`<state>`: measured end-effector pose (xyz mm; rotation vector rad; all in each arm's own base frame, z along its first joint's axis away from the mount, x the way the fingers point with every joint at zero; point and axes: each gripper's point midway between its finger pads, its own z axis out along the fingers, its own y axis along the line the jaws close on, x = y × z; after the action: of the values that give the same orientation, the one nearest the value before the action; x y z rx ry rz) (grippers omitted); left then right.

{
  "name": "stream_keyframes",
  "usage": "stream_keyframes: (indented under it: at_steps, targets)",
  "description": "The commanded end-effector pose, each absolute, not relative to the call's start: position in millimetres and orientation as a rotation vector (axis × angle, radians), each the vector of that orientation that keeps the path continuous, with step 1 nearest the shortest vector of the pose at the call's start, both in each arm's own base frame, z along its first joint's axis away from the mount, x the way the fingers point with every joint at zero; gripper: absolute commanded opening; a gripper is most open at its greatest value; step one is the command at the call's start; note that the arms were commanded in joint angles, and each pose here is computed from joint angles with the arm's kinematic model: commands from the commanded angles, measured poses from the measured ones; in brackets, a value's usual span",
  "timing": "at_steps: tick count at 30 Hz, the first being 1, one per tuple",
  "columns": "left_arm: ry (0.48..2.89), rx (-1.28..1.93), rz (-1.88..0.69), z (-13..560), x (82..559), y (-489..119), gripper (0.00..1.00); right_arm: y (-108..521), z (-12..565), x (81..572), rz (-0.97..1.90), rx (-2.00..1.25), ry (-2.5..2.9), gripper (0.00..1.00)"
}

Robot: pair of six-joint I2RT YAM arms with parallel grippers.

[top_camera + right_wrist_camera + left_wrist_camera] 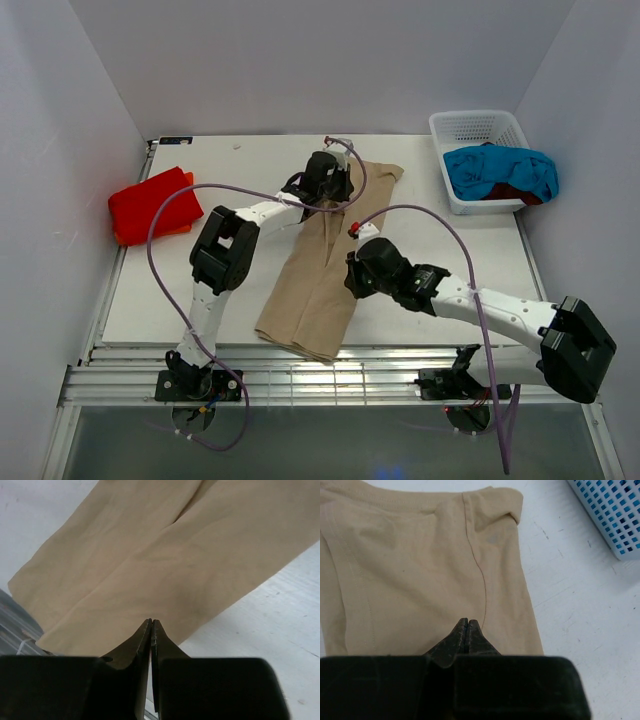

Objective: Fold and stack the t-shirts
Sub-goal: Fold the tshirt

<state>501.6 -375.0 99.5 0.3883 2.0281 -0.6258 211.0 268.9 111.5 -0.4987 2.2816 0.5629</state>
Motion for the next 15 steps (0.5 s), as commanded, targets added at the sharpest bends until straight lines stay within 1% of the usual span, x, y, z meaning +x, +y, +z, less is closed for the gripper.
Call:
stream_keyframes:
  at_steps: [1,4,8,15]
  targets:
    - [1.919,0.380,-0.673,134.7,521.6,-379.7,0.00,295.9,102.0,183.6,0.710,-0.534,2.281,0.08]
    - [1.936,0.379,-0.668,119.3,527.7,-376.9,0.00,310.4,80.3,161.2,0.751,-0.597,2.324,0.08]
    - [1.978,0.370,-0.664,93.3,534.5,-370.4,0.00,319.5,44.9,144.1,0.741,-0.637,2.411,0.08]
    - [2.086,0.317,-0.655,48.8,539.4,-347.1,0.00,319.2,17.5,133.3,0.667,-0.617,2.507,0.08]
